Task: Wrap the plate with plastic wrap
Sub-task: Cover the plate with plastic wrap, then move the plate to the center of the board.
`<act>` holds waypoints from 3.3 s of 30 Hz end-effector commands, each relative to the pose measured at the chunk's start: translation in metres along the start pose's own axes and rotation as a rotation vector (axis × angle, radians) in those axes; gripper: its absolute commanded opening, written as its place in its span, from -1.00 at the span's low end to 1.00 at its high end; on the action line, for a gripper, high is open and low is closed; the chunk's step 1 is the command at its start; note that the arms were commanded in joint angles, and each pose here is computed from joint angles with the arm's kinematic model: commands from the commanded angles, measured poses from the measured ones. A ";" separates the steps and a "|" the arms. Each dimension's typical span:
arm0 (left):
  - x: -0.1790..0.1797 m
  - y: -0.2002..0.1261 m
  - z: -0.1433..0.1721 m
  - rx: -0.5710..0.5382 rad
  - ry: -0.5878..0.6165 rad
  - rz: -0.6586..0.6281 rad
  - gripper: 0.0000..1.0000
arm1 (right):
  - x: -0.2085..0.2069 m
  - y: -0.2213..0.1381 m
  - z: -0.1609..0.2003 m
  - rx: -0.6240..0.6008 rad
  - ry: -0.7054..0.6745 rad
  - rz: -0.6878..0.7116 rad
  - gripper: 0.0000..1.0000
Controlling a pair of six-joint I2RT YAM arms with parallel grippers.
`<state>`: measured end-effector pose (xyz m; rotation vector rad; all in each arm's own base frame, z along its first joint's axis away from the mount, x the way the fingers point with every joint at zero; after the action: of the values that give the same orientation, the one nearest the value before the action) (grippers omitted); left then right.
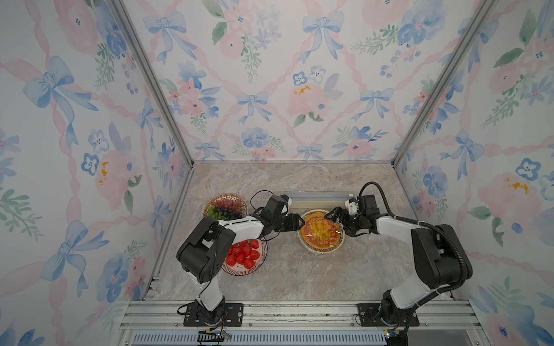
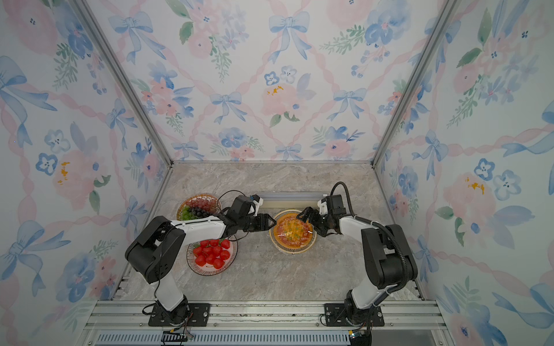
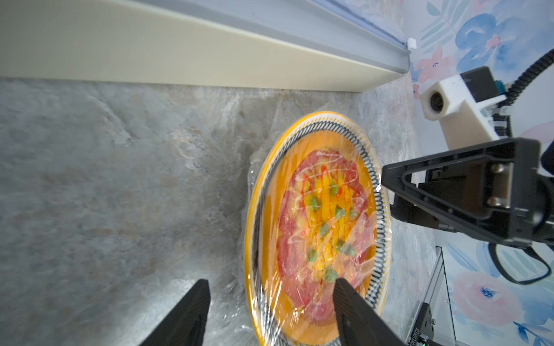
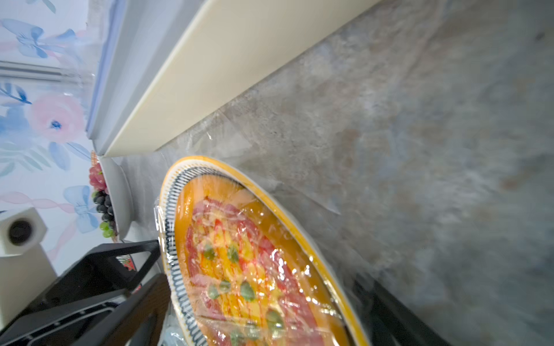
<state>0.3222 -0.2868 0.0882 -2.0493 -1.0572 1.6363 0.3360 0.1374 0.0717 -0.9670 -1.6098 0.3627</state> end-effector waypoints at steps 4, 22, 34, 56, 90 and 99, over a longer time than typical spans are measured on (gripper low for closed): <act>0.015 0.005 0.021 0.066 -0.008 -0.020 0.37 | -0.007 -0.010 -0.001 -0.026 0.048 -0.017 0.94; -0.037 0.032 0.065 0.217 0.053 0.080 0.41 | -0.024 -0.117 -0.004 -0.178 -0.059 0.299 0.94; -0.096 0.081 0.095 0.304 0.154 0.166 0.41 | -0.022 -0.165 0.010 -0.248 -0.069 0.352 0.94; 0.000 -0.082 0.000 -0.131 0.097 -0.062 0.45 | 0.091 -0.012 -0.011 0.062 -0.756 0.734 0.94; 0.158 -0.255 -0.047 -0.627 -0.193 -0.547 0.96 | -0.052 -0.067 -0.029 0.189 -0.607 1.090 0.94; 0.189 -0.252 -0.007 -0.654 -0.388 -0.523 0.96 | 0.014 -0.074 -0.035 0.031 -0.619 0.850 0.94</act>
<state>0.2658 0.0157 0.1294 -1.6128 -2.2376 1.4627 0.3374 0.0751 0.1207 -1.6134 -1.5265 1.4822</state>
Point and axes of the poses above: each gripper's point midway between its finger pads, its own y axis out along the fingers, its own x axis along the line the jaws close on, z = x × y, the point moved 3 cm from there along -y, back along the fingers, and after that the axes turned 11 degrees about -y, right-handed, at the moved point
